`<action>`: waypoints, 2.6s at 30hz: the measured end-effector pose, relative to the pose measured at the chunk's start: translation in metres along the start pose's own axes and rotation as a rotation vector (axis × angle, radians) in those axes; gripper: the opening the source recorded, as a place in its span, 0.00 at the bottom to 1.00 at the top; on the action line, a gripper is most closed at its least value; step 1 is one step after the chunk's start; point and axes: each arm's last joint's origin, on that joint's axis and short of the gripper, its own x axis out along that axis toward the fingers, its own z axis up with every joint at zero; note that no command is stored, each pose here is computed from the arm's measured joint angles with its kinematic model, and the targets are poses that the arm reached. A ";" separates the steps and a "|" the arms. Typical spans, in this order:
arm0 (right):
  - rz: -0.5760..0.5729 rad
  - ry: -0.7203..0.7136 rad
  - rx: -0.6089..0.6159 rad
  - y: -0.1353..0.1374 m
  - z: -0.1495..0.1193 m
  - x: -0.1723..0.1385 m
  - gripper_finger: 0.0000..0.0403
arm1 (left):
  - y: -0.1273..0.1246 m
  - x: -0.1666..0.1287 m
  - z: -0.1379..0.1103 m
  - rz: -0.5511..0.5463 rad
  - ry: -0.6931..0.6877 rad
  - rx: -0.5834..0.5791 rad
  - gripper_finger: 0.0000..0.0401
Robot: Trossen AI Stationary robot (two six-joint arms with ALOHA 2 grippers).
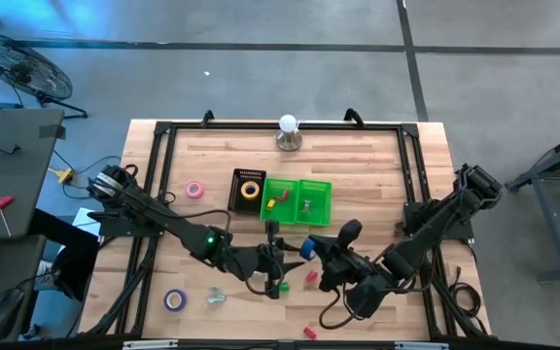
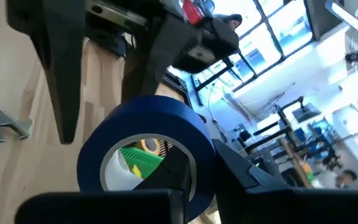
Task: Pick and place Stapler, Stapler remover, tape
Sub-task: Put the right blue tape into the black bin
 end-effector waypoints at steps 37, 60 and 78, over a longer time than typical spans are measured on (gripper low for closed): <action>-0.239 -0.012 -0.093 0.001 0.009 -0.034 0.38 | 0.010 0.016 -0.011 -0.018 0.043 0.084 0.09; -0.192 -0.096 0.022 0.005 0.005 -0.069 0.38 | 0.115 -0.026 -0.073 0.498 0.860 0.131 0.09; -0.159 -0.104 0.057 0.006 0.003 -0.069 0.38 | 0.158 -0.014 -0.124 0.357 1.032 -0.119 0.21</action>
